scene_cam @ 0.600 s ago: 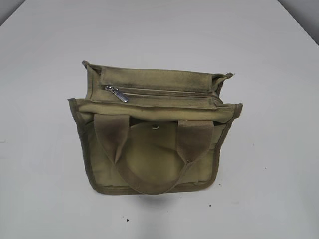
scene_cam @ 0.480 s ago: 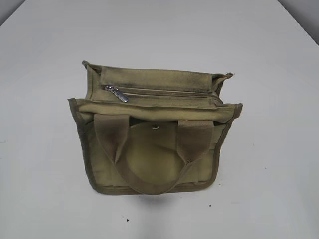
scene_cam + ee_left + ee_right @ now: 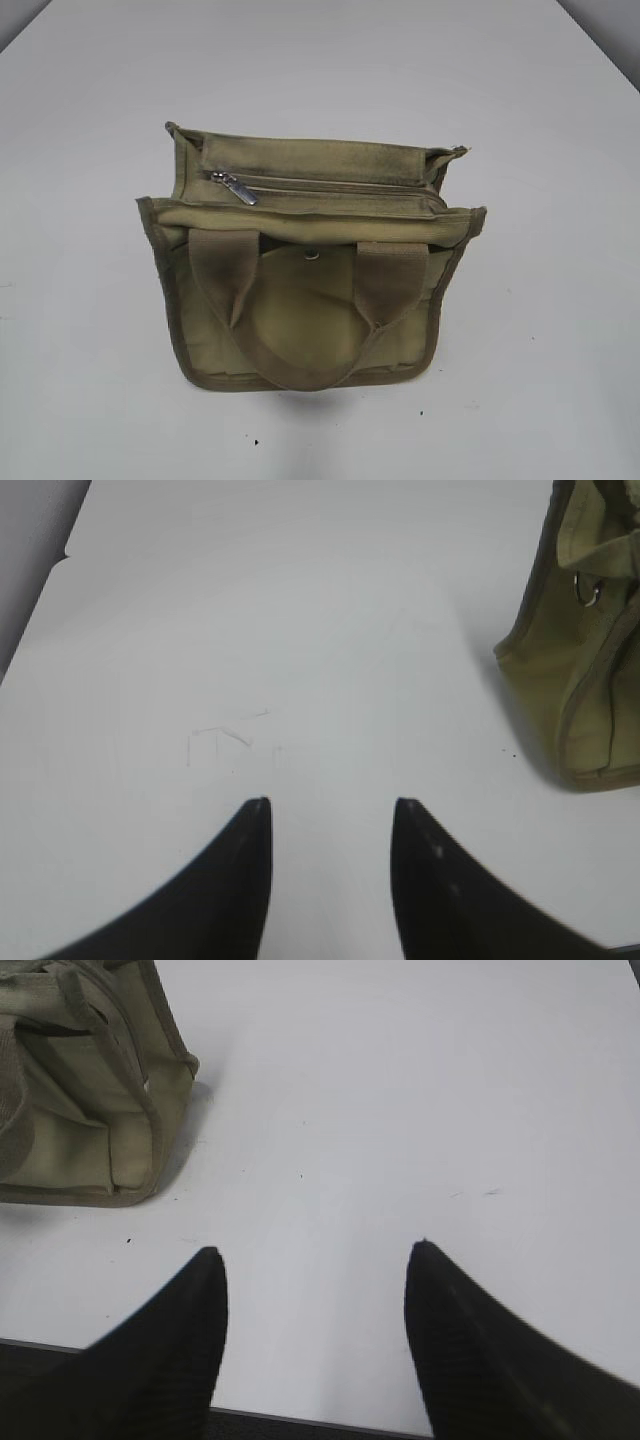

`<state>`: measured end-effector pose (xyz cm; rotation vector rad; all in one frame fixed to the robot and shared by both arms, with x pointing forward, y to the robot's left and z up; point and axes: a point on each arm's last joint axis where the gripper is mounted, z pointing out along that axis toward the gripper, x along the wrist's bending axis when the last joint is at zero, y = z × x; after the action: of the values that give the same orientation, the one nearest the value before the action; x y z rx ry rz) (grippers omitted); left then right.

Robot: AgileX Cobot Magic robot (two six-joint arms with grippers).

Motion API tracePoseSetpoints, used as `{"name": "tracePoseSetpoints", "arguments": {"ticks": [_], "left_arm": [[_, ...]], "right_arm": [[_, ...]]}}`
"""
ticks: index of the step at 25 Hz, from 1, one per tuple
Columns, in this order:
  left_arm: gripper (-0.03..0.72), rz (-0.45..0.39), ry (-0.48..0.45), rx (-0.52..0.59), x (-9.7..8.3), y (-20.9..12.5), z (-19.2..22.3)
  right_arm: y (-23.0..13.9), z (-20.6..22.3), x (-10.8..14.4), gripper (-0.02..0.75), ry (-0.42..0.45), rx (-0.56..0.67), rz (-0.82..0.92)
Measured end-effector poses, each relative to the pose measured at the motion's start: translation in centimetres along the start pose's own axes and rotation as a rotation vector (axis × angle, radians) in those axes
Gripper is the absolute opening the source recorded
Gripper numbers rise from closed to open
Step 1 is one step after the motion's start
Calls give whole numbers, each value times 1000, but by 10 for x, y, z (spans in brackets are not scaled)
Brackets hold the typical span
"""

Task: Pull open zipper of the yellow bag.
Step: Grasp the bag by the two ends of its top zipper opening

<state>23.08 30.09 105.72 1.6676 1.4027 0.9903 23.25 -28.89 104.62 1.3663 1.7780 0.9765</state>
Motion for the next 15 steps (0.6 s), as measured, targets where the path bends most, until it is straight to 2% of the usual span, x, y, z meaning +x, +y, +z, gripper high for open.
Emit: {"name": "tracePoseSetpoints", "arguments": {"ticks": [15], "left_arm": [[312, 0, 0, 0, 0, 0, 0]], "right_arm": [[0, 0, 0, 445, 0, 0, 0]]}}
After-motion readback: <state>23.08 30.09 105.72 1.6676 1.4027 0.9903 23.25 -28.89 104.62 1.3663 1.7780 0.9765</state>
